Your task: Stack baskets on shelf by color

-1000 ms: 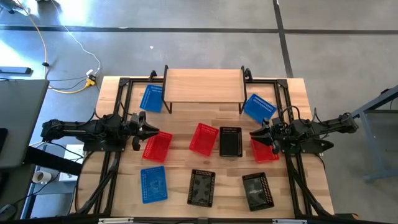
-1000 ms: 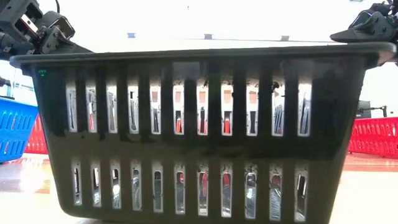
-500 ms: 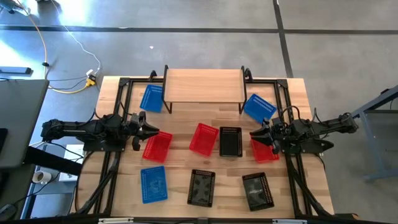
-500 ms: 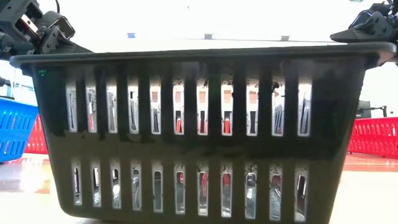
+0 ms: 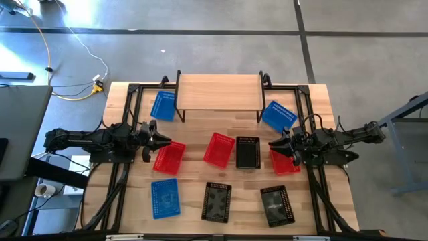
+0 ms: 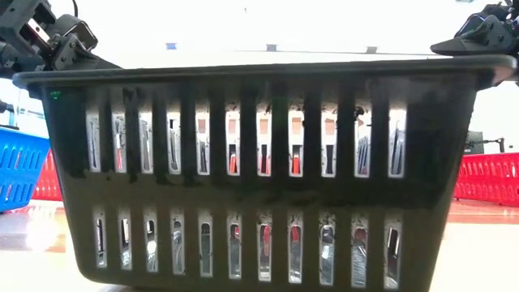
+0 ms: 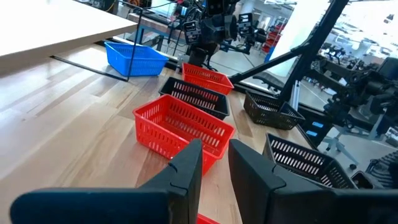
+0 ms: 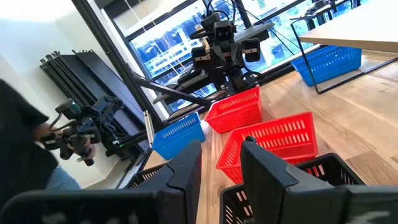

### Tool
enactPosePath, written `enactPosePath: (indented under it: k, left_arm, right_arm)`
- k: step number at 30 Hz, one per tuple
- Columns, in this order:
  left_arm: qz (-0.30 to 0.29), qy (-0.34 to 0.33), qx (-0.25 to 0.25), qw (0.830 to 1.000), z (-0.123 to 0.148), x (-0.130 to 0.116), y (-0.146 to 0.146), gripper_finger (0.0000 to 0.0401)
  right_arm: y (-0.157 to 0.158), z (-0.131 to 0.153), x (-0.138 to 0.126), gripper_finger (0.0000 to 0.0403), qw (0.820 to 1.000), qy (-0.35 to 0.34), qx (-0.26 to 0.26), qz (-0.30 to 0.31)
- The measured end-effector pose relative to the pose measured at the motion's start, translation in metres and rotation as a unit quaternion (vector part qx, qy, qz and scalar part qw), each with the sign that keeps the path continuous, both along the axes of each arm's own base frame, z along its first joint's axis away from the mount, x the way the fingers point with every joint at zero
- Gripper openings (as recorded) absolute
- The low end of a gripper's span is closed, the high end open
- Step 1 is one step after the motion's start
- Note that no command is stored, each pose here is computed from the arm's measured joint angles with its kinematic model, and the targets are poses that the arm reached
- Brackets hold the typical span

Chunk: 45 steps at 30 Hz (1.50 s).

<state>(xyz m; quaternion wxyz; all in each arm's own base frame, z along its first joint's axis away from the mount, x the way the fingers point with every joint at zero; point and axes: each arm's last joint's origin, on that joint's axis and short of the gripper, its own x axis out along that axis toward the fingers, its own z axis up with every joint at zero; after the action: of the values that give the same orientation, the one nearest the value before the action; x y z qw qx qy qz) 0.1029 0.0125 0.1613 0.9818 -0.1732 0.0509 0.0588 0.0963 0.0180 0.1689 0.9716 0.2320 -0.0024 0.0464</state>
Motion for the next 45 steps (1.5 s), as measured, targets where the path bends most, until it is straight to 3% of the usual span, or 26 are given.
enactPosePath:
  k: [8, 12, 20, 24, 29, 36, 45]
  left_arm:
    - [0.023, -0.007, -0.064, 0.998, 0.000, 0.000, 0.001, 0.0071]
    - [0.071, -0.014, -0.101, 0.992, 0.000, 0.000, 0.004, 0.0072]
    - [0.128, -0.006, -0.113, 0.985, -0.003, 0.002, 0.007, 0.0113]
    - [0.171, -0.010, -0.153, 0.973, -0.005, 0.003, 0.009, 0.0144]
    - [0.212, -0.043, -0.202, 0.955, -0.003, 0.003, 0.011, 0.0149]
    - [0.184, -0.070, -0.191, 0.962, 0.032, 0.004, 0.010, 0.0129]
    - [0.184, 0.009, -0.176, 0.967, 0.082, 0.004, 0.010, 0.0122]
  right_arm:
    - [0.000, 0.000, 0.000, 0.0099, 1.000, 0.000, 0.000, 0.000]
    - [0.000, 0.000, 0.000, 0.0099, 1.000, 0.000, 0.000, 0.000]
    - [0.000, 0.000, 0.000, 0.0099, 1.000, 0.000, 0.000, 0.000]
    - [0.000, 0.000, 0.000, 0.0099, 1.000, 0.000, 0.000, 0.000]
    - [0.000, 0.000, 0.000, 0.0099, 1.000, 0.000, 0.000, 0.000]
    - [0.000, 0.000, 0.000, 0.0099, 1.000, 0.000, 0.000, 0.000]
    - [0.000, 0.000, 0.000, 0.0099, 1.000, 0.000, 0.000, 0.000]
